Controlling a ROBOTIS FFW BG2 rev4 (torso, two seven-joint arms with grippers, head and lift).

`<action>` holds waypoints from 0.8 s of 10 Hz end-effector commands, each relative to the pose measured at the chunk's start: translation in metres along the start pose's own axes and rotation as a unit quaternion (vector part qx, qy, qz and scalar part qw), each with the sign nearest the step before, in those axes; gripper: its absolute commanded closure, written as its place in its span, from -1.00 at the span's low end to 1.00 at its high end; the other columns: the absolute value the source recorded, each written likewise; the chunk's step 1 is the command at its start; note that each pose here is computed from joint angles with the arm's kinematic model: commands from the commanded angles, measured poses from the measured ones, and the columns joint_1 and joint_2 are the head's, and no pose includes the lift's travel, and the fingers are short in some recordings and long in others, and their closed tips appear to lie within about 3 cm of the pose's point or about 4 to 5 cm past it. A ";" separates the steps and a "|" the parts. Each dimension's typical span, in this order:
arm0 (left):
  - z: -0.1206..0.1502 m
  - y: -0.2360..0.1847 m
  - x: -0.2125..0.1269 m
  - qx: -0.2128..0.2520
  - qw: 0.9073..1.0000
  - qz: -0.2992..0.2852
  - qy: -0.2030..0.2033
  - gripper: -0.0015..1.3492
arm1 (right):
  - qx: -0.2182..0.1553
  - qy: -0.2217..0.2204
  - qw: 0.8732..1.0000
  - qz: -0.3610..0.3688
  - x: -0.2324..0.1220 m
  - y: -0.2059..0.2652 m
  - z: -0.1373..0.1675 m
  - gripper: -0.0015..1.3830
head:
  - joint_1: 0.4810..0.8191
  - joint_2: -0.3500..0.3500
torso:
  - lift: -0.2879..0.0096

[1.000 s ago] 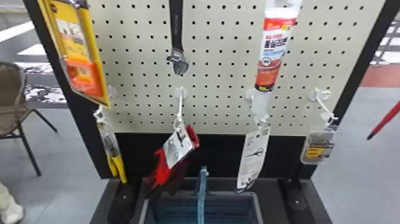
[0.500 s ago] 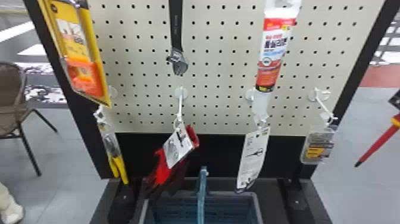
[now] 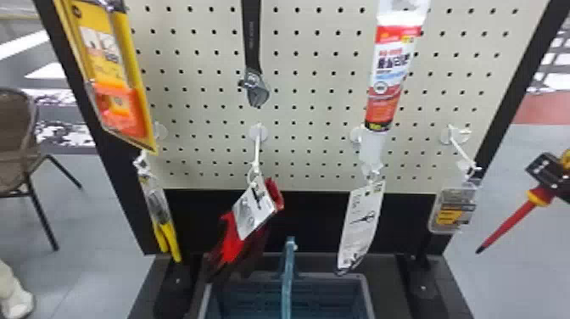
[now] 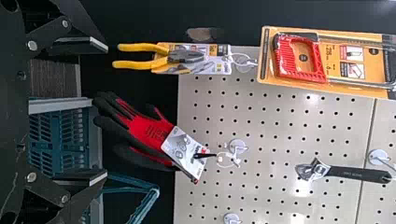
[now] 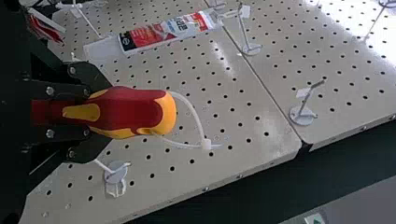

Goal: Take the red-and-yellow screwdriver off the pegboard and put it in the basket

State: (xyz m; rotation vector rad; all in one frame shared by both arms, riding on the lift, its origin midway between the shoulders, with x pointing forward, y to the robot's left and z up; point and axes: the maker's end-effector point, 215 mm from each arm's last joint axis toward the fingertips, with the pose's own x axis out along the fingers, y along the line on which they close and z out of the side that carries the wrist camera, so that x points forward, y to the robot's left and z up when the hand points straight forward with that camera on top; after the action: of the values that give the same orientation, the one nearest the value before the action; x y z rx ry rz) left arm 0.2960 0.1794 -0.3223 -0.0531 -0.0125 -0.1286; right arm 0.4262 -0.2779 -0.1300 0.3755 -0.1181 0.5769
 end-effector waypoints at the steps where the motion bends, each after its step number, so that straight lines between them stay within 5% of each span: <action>1: -0.001 0.000 0.000 -0.001 1.000 0.000 0.001 -0.50 | 0.004 0.000 1.000 -0.007 0.000 -0.003 -0.008 0.51 | -0.60 0.00 | 0.26; 8: -0.005 0.001 0.001 0.001 1.000 0.002 0.002 -0.50 | 0.061 0.018 0.998 -0.030 -0.003 0.015 -0.072 0.51 | -0.60 0.00 | 0.26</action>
State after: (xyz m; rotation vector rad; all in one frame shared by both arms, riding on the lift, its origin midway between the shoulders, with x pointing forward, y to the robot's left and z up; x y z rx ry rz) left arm 0.2965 0.1797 -0.3271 -0.0513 -0.0080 -0.1244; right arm 0.4192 -0.2446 -0.1901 0.4815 -0.0459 0.5285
